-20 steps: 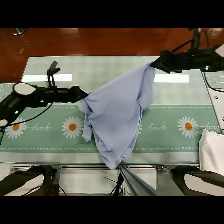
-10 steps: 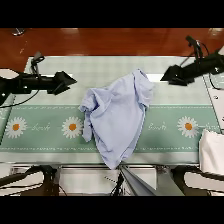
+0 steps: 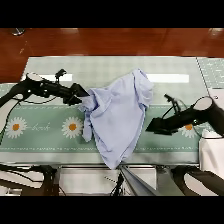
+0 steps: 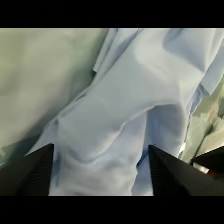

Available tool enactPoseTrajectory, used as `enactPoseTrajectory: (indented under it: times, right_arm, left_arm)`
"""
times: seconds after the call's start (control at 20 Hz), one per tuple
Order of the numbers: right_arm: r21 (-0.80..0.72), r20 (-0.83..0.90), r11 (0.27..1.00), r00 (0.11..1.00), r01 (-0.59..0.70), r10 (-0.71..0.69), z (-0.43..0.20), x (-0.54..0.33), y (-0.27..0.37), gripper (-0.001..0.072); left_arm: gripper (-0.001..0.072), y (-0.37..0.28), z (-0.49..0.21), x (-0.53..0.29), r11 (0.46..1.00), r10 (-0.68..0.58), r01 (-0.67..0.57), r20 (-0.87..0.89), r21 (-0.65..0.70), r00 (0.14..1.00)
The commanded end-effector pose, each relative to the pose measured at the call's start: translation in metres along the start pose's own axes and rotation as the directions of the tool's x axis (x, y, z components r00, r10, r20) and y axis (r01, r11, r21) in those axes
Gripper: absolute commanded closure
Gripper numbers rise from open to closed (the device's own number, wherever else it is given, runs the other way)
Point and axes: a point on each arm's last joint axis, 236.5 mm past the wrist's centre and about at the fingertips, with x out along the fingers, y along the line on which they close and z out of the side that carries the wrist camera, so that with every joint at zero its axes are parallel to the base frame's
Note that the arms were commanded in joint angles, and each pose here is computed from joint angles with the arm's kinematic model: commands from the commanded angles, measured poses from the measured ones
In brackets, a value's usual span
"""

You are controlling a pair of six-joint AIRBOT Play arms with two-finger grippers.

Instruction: Fold the shirts.

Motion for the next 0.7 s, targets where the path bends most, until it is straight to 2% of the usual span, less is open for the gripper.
enactPoseTrajectory:
  times: [0.0, 0.05, 0.4, 0.65]
  right_arm:
    - [-0.015, -0.121, 1.000, 0.993, -0.016, 0.014, -0.047, 0.040, 0.015, 0.0091]
    - [-0.036, -0.134, 0.999, 0.991, -0.002, -0.002, -0.051, 0.046, 0.020, 0.0091]
    - [-0.108, -0.183, 0.992, 0.979, 0.067, -0.086, -0.083, 0.091, 0.049, 0.0091]
    - [-0.041, -0.109, 0.999, 0.994, -0.002, -0.003, -0.063, 0.113, 0.069, 0.0099]
  left_arm:
    - [0.0662, -0.012, -0.010, 0.027, 0.998, -0.011, 0.016, -0.073, 0.065, 0.997]
    - [0.0686, -0.016, -0.008, 0.026, 0.996, -0.014, 0.020, -0.071, 0.090, 0.997]
    - [0.0687, -0.026, 0.000, 0.018, 0.991, -0.026, 0.034, -0.060, 0.133, 0.998]
    - [0.0687, -0.027, -0.001, 0.018, 0.991, -0.027, 0.035, -0.065, 0.133, 0.998]
